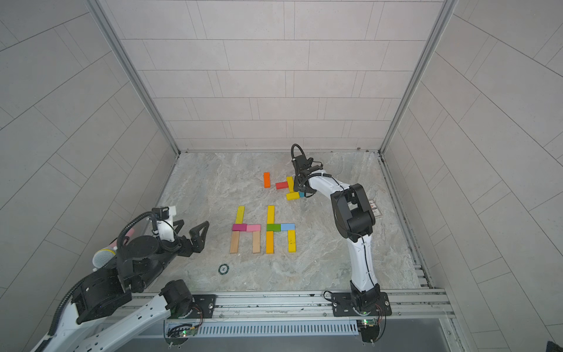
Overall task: Assemble the letter h with building blocks
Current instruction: Pick up the building block from the center of the board.
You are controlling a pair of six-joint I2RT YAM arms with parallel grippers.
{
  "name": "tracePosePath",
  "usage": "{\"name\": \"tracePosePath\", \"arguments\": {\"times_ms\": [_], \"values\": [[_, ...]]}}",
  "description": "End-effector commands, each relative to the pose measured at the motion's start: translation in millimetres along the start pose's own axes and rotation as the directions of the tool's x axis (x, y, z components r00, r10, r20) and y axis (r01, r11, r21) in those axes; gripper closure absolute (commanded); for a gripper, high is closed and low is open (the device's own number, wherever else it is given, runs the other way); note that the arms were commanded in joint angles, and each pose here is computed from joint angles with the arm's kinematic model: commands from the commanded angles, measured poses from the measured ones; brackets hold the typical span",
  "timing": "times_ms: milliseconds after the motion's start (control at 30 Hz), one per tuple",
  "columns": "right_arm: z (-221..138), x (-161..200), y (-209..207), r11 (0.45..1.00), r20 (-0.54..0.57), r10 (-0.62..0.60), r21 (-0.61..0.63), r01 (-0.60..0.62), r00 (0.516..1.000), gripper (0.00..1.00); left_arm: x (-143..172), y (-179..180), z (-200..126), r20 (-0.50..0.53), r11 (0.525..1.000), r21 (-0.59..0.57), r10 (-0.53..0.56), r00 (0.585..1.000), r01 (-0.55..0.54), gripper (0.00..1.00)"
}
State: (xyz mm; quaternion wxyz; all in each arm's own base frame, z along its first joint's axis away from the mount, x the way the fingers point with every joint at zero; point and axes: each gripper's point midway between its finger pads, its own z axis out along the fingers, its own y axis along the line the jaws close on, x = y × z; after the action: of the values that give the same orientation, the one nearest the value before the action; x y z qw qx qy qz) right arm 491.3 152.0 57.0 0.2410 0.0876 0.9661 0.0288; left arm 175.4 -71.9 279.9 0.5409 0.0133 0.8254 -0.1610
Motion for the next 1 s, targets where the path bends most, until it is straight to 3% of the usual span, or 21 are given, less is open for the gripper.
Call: {"name": "tracePosePath", "arguments": {"times_ms": [0,433,767,967], "values": [[8,-1,3,0.999,-0.024,-0.02,-0.043,0.019,1.0,0.41,0,4,2,0.003,1.0,-0.026,0.014,1.0,-0.014,0.0],[28,2,3,0.997,-0.065,-0.058,-0.049,0.055,0.996,0.42,2,4,6,-0.012,0.999,-0.037,0.014,1.0,-0.014,0.0],[29,3,-23,0.995,-0.052,-0.076,0.053,0.079,0.996,0.69,3,4,8,-0.019,0.999,-0.04,0.009,1.0,-0.01,0.0],[-10,-9,-33,0.994,0.043,-0.104,0.041,0.103,0.994,0.78,3,3,9,-0.022,0.999,-0.033,0.01,1.0,-0.011,0.0]]}}
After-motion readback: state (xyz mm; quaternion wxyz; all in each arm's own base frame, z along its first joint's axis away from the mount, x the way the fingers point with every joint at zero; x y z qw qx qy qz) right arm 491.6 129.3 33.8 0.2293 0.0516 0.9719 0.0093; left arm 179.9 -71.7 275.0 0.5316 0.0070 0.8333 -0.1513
